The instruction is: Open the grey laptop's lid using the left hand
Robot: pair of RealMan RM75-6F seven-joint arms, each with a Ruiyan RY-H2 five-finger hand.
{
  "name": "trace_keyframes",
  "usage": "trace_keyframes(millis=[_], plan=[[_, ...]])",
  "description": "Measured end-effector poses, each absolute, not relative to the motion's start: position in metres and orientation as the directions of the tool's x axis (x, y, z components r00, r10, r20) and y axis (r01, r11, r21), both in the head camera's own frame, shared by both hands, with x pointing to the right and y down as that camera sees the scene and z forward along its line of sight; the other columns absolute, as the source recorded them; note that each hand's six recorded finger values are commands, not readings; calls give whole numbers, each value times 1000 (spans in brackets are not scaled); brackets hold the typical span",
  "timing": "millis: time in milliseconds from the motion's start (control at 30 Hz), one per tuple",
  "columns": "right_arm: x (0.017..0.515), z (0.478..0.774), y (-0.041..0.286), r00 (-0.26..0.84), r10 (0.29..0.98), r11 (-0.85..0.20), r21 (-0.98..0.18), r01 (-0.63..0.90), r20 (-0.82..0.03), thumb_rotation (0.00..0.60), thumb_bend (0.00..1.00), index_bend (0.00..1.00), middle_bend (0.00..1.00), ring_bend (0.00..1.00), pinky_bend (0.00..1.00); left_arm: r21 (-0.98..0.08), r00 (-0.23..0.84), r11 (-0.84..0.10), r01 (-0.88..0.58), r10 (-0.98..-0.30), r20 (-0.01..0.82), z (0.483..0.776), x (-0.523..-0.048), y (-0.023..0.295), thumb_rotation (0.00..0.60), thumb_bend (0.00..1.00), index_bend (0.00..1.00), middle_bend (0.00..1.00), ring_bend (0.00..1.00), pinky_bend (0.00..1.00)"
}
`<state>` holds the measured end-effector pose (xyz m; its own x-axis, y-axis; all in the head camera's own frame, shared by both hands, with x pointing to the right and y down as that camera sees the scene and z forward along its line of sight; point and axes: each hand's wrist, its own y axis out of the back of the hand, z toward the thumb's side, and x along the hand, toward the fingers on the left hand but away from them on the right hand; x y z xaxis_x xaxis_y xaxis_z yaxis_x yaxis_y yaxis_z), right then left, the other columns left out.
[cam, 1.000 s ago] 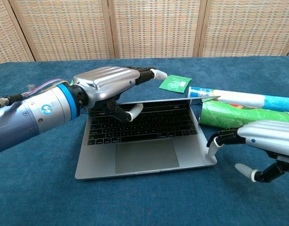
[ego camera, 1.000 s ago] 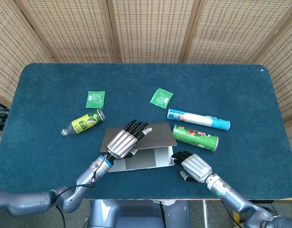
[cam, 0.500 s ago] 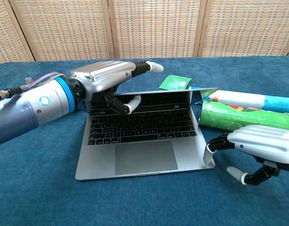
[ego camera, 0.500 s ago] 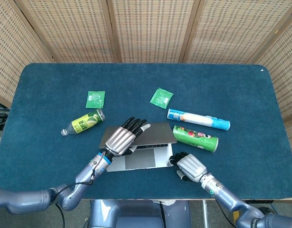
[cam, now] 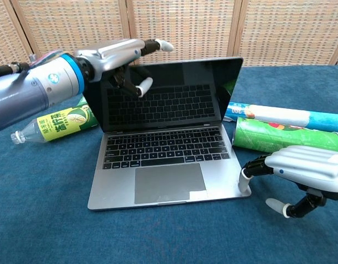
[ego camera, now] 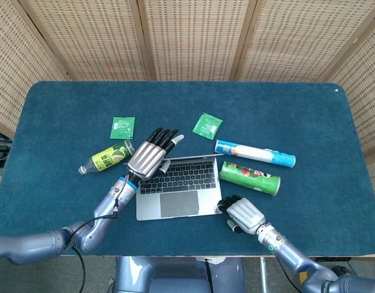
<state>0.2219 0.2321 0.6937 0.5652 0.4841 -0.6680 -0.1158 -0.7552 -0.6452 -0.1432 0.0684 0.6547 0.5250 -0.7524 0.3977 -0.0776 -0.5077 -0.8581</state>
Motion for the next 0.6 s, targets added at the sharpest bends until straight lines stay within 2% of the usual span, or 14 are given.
trace_keyframes(millis=[200, 600], plan=[[222, 692, 232, 566, 486, -739, -659, -140, -666, 600, 667, 344, 334, 246, 280, -868, 469, -488, -89, -789, 396, 655, -156, 44, 600, 581, 0, 0, 0, 0], [220, 691, 233, 566, 488, -729, -667, -155, -665, 600, 656, 344, 334, 246, 280, -888, 415, -458, -35, -815, 404, 660, -166, 19, 600, 580, 0, 0, 0, 0]])
